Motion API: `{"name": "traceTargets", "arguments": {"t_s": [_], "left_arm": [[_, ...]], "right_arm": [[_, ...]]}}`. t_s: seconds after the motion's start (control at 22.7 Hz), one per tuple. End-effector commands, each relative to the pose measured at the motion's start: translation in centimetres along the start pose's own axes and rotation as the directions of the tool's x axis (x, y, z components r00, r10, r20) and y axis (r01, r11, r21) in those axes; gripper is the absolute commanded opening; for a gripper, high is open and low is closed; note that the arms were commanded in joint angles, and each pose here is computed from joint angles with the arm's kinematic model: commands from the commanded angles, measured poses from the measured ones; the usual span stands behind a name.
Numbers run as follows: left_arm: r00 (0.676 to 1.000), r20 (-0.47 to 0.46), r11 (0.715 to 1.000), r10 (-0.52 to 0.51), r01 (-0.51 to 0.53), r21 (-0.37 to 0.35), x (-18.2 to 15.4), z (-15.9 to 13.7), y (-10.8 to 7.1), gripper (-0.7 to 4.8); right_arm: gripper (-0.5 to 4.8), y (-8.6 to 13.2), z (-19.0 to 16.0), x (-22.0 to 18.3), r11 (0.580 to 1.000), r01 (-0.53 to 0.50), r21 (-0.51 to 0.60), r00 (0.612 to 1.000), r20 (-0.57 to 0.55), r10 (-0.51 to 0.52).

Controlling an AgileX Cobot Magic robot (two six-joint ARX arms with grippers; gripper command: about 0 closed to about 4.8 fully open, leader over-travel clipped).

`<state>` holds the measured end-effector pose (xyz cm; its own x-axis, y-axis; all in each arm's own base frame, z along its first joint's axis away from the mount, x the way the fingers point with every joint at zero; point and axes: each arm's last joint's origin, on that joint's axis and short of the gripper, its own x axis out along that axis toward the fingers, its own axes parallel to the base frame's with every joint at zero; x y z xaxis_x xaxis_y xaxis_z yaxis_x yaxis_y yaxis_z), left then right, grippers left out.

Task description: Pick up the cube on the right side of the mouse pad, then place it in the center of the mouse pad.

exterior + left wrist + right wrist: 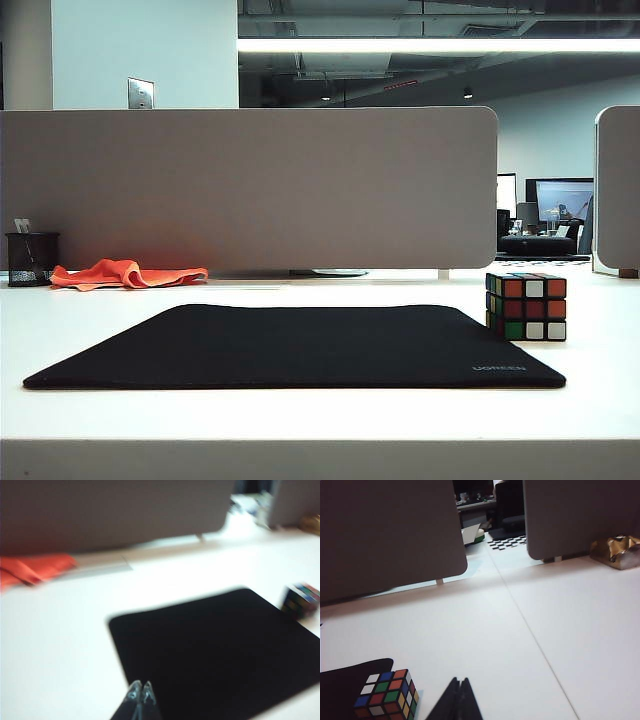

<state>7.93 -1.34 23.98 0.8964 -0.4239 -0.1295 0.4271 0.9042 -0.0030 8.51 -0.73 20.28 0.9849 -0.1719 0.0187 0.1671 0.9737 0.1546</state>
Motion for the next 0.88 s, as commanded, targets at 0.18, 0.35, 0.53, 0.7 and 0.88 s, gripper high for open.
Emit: {"name": "traceTargets", "arguments": {"t_s": [0.18, 0.35, 0.53, 0.7, 0.88], "left_arm": [[0.992, -0.074, 0.995, -0.099, 0.096, -0.035, 1.5, 1.3, 0.4, -0.02], [0.986, -0.101, 0.991, -0.134, 0.131, -0.037, 2.4, 3.0, 0.4, -0.05], [0.978, -0.123, 0.985, -0.167, 0.162, -0.052, 3.1, 3.8, 0.5, -0.05], [0.973, -0.124, 0.98, -0.196, 0.19, -0.058, 3.4, 4.0, 0.6, 0.5], [0.974, -0.112, 0.98, -0.198, 0.193, -0.051, 3.4, 4.1, 0.6, 1.14]], "right_arm": [[-0.04, 0.3, 2.7, -0.9, 1.0, 0.004, 0.002, 1.0, -0.017, -0.004], [-0.04, 0.9, 5.6, -0.8, 0.999, -0.041, 0.002, 0.998, -0.039, 0.041], [-0.04, 1.4, 7.8, -0.3, 0.998, -0.055, -0.002, 0.994, -0.09, 0.054], [-0.04, 2.5, 10.0, 1.0, 0.97, -0.244, 0.024, 0.958, -0.151, 0.244], [-0.04, 3.1, 11.3, 2.0, 0.926, -0.333, 0.179, 0.93, -0.098, 0.354]]}}
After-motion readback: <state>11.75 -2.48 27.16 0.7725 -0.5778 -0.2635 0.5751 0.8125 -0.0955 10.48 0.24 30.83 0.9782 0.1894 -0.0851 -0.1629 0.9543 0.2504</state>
